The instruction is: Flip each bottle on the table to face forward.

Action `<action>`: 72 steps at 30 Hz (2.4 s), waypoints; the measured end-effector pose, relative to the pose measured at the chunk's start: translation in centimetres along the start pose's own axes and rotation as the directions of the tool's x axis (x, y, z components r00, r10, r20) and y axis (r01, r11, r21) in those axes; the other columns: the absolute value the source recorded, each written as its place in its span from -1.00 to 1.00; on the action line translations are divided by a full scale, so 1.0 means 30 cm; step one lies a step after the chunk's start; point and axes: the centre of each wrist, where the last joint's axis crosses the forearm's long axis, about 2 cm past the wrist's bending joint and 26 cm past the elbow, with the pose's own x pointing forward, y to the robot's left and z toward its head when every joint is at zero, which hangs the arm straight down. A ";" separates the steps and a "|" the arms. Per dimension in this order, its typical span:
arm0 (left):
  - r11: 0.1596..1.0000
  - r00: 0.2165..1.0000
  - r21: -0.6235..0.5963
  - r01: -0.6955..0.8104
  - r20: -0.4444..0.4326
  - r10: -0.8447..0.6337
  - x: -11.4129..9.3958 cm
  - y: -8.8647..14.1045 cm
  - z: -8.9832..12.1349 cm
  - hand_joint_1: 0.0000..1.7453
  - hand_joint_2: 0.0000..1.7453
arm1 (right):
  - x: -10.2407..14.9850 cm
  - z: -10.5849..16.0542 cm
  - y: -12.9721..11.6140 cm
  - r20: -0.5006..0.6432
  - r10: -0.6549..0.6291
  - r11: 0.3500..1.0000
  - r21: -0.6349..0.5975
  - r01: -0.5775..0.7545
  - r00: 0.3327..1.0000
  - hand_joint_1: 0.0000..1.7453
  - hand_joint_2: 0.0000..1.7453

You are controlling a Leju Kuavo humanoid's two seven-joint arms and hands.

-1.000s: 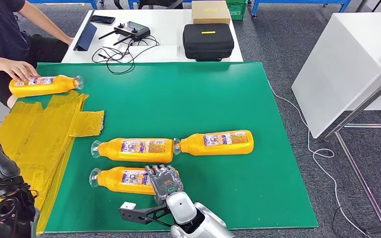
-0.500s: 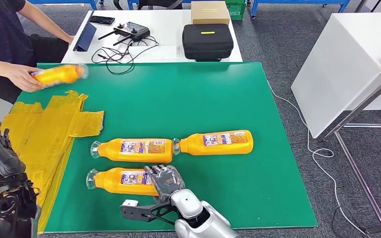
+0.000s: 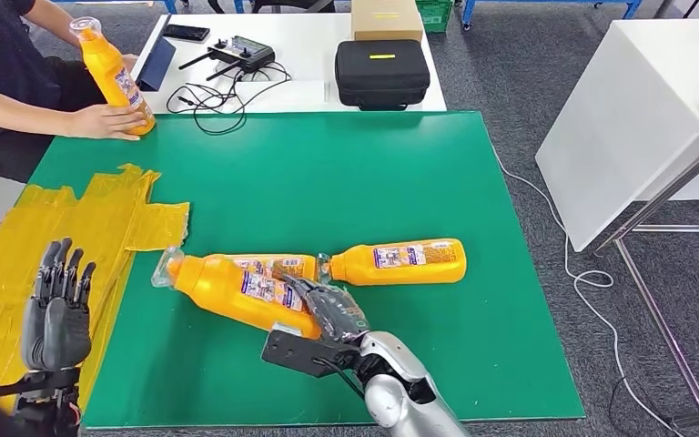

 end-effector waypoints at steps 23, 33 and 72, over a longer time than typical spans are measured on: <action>0.987 0.987 -0.116 -0.109 0.109 0.122 0.063 -0.231 0.034 -1.00 1.00 | 0.086 0.045 -0.162 0.066 0.038 0.962 -0.271 -0.018 0.997 1.00 1.00; 0.963 0.967 -0.176 -0.202 0.123 0.225 0.062 -0.374 -0.100 -1.00 1.00 | 0.198 -0.072 -0.281 0.116 0.078 0.936 -0.351 -0.033 0.990 1.00 1.00; 0.903 0.925 -0.216 -0.373 -0.005 0.381 0.063 -0.391 -0.139 -1.00 1.00 | 0.359 -0.195 -0.090 0.198 0.123 0.989 -0.103 -0.104 0.972 1.00 1.00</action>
